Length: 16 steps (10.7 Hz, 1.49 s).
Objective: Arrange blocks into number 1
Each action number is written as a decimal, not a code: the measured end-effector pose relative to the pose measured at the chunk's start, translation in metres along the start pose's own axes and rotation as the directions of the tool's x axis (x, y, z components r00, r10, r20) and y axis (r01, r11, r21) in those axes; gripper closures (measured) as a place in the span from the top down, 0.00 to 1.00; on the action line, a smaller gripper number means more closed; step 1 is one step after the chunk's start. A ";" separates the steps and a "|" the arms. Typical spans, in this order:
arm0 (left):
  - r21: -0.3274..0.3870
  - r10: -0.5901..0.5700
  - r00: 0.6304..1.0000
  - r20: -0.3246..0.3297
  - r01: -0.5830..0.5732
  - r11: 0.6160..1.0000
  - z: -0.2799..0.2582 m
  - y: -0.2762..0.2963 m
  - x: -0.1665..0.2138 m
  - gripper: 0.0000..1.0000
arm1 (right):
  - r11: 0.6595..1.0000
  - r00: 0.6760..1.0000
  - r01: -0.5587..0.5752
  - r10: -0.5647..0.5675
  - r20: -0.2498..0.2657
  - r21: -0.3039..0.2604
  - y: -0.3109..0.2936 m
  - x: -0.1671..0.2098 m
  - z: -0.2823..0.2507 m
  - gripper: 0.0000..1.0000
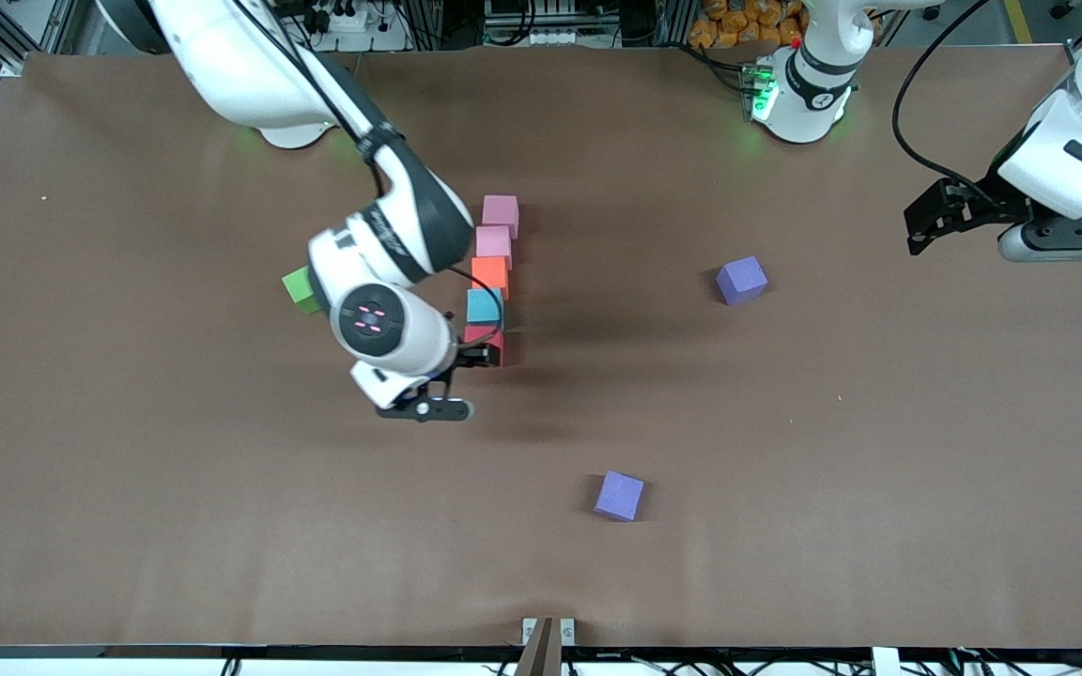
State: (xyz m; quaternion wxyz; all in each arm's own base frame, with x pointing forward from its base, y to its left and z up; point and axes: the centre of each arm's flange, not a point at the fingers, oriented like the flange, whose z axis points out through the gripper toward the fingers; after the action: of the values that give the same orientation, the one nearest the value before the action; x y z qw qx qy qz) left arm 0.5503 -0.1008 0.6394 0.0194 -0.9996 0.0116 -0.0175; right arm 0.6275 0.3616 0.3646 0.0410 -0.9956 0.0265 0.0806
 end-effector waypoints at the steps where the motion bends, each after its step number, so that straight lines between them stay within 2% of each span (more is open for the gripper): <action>1: 0.001 0.011 1.000 0.003 -0.011 1.000 0.000 -0.001 0.000 1.00 | 1.000 1.000 -0.004 0.004 -0.007 -0.003 0.016 0.000 -0.029 1.00; 5: -0.006 0.014 1.000 0.004 -0.014 1.000 -0.001 -0.004 0.001 1.00 | 0.997 0.998 -0.002 -0.002 -0.057 -0.073 0.078 -0.018 -0.131 1.00; 7: -0.007 0.006 1.000 0.003 -0.006 1.000 -0.001 -0.009 0.001 1.00 | 0.998 0.997 0.012 -0.017 -0.072 -0.068 0.126 -0.018 -0.171 1.00; 11: -0.007 0.009 1.000 0.002 -0.009 1.000 -0.003 -0.011 0.001 1.00 | 0.994 0.986 -0.106 0.101 -0.132 -0.032 0.226 -0.034 -0.252 1.00; 14: -0.032 0.004 1.000 0.003 -0.004 0.999 -0.004 -0.011 0.001 1.00 | 0.987 0.978 -0.157 0.152 -0.145 -0.020 0.263 -0.046 -0.277 1.00; 16: -0.040 0.000 1.000 -0.001 -0.001 0.999 -0.006 -0.012 0.002 1.00 | 0.984 0.978 -0.174 0.169 -0.125 -0.027 0.272 -0.048 -0.277 1.00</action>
State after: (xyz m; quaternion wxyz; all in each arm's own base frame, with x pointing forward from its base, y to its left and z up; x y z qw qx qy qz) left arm 0.5519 -0.0888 0.6464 -0.0004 -0.9998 0.0122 -0.0180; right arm 0.6076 0.0689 0.6243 0.0133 -0.9932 0.1133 0.0231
